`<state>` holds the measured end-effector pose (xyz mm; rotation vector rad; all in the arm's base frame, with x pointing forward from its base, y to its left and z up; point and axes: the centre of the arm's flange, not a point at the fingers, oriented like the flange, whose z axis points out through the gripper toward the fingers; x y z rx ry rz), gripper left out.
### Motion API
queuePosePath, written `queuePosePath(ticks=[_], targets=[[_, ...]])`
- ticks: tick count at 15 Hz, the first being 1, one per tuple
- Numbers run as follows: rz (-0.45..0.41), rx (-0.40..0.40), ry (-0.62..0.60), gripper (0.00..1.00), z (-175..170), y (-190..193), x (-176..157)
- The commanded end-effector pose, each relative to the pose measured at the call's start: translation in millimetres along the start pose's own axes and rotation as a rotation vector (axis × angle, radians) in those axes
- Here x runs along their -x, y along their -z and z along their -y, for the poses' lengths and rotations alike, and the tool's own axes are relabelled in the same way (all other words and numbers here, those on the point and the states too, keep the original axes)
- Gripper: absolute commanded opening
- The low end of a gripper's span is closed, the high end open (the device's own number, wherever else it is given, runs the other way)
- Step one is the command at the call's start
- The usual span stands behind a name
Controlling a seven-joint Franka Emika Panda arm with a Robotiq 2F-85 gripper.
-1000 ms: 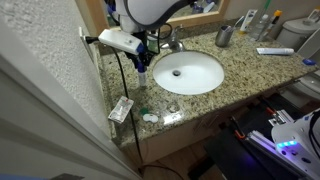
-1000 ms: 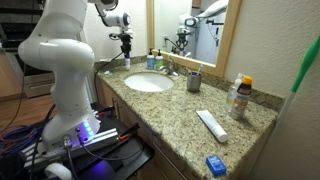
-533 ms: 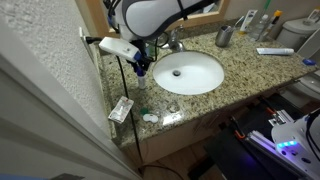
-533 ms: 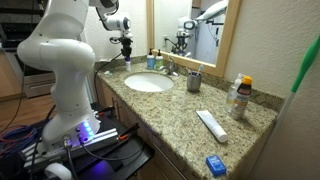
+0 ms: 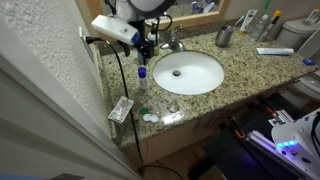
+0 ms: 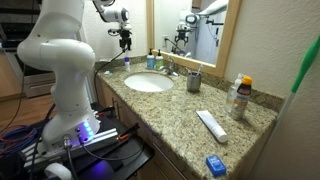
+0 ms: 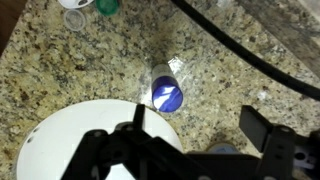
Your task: Pick up the blue bottle and place it on the left. Then pick up the small bottle with a blue cap and place it on the left
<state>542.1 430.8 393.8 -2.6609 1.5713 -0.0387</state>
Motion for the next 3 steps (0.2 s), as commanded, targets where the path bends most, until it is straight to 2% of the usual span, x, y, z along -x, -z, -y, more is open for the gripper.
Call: queuePosePath(ticks=[1,2,3], targets=[[-0.045,0.029,-0.002,1.0,-42,64,-12],[-0.017,0.06,0.012,1.0,-55,76,-18],[-0.024,0.022,-0.001,1.0,-20,53,-4]])
